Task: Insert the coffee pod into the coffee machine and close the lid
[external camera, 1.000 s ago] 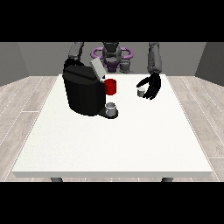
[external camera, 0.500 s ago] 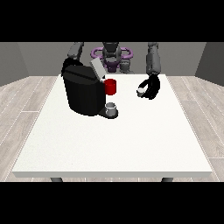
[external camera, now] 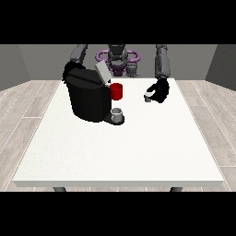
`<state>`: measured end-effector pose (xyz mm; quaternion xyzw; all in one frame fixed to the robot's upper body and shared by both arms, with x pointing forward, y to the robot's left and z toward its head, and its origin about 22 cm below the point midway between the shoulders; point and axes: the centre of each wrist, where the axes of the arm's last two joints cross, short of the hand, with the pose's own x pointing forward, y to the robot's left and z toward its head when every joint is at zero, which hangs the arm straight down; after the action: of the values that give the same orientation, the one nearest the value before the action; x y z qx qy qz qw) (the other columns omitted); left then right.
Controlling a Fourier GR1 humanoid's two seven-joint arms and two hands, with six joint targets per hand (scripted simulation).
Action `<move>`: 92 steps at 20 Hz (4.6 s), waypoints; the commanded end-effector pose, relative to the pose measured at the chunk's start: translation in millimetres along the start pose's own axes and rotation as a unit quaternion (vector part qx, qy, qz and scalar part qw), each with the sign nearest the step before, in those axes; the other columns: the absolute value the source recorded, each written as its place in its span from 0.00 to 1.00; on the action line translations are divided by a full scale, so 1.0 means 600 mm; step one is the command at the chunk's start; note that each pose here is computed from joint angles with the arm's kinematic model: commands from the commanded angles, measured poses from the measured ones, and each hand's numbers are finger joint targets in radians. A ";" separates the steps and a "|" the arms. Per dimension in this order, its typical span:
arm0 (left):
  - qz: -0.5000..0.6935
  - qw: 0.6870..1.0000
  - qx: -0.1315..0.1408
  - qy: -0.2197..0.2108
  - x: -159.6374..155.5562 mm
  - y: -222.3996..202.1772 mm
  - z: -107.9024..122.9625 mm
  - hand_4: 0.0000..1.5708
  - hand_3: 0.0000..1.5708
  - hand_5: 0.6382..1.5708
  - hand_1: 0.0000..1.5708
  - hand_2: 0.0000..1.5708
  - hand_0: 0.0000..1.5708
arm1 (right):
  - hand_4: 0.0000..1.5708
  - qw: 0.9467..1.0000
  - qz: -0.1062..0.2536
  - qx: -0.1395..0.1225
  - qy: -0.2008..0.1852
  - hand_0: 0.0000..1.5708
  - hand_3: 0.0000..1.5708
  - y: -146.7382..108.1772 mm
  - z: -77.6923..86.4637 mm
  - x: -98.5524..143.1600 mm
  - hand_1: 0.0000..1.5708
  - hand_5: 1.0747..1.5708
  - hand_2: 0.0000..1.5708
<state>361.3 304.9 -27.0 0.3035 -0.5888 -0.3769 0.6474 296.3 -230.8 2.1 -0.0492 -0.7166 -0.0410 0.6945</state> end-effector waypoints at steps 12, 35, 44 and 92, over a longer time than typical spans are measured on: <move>0.007 0.993 -0.005 -0.115 0.165 0.093 -0.075 0.35 0.82 1.00 0.80 0.85 0.80 | 0.28 0.999 -0.002 -0.009 0.030 0.00 0.00 -0.011 -0.006 -0.052 0.00 1.00 0.00; 0.013 0.985 0.092 -0.145 0.251 0.337 -0.105 0.33 0.80 1.00 0.80 0.84 0.80 | 0.33 0.998 0.002 0.044 -0.047 0.00 0.00 0.051 -0.029 0.049 0.00 1.00 0.00; 0.004 0.984 0.088 -0.156 0.302 0.342 -0.111 0.31 0.79 1.00 0.83 0.85 0.83 | 0.33 0.998 0.009 0.025 -0.060 0.00 0.00 0.026 -0.036 0.040 0.00 1.00 0.00; -0.036 0.986 0.072 -0.147 0.326 0.336 -0.122 0.23 0.61 1.00 0.67 0.71 0.67 | 0.30 0.998 -0.013 0.001 -0.063 0.00 0.00 0.042 -0.026 0.037 0.00 1.00 0.00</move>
<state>463.5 251.0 227.5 0.3031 -0.6950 -0.3938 0.5196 316.3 -221.2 32.3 -0.0392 -0.7605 -0.0402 0.6469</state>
